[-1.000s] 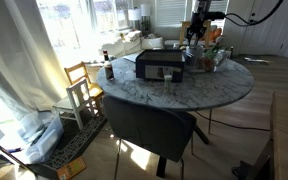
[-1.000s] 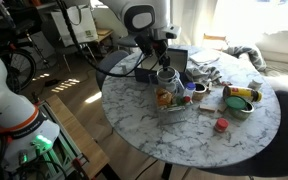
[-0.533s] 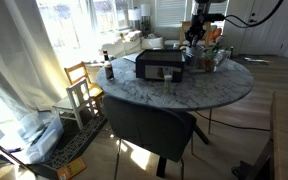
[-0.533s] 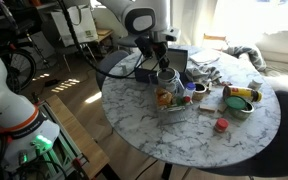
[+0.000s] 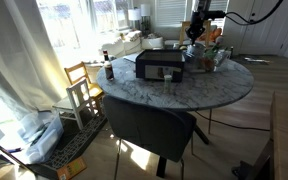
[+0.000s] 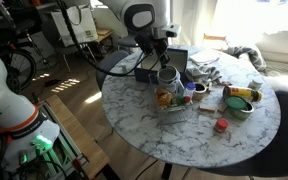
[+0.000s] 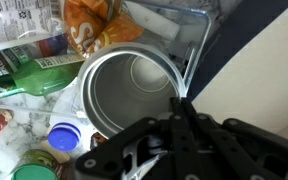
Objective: Put the silver cup inside the box
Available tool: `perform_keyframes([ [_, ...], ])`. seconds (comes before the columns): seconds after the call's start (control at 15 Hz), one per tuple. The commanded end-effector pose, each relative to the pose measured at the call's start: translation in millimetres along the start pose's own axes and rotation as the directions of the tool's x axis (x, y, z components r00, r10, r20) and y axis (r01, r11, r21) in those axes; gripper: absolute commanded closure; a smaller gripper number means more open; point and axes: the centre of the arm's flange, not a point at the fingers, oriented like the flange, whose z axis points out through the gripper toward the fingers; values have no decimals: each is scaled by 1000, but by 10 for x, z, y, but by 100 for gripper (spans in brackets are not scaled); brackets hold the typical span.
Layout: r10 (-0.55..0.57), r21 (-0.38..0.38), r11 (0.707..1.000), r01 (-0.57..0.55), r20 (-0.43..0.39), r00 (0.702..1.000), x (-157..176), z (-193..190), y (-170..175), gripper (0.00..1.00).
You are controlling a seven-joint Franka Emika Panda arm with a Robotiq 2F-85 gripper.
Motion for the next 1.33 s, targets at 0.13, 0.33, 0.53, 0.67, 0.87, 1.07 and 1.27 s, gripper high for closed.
perform_keyframes([
  [0.13, -64, -71, 996, 62, -24, 998, -300, -466, -89, 99],
  [0.33, -112, -133, 985, 106, -38, 993, -586, -704, -202, 99],
  [0.53, -168, -228, 963, 141, -101, 981, -862, -931, -292, 99],
  [0.67, -218, -289, 943, 167, -156, 963, -1059, -1095, -348, 99],
  [0.87, -313, -387, 897, 212, -220, 924, -1336, -1330, -466, 99],
  [1.07, -430, -453, 844, 286, -253, 867, -1545, -1518, -629, 99],
  [1.27, -573, -427, 784, 450, -219, 790, -1727, -1565, -827, 99],
])
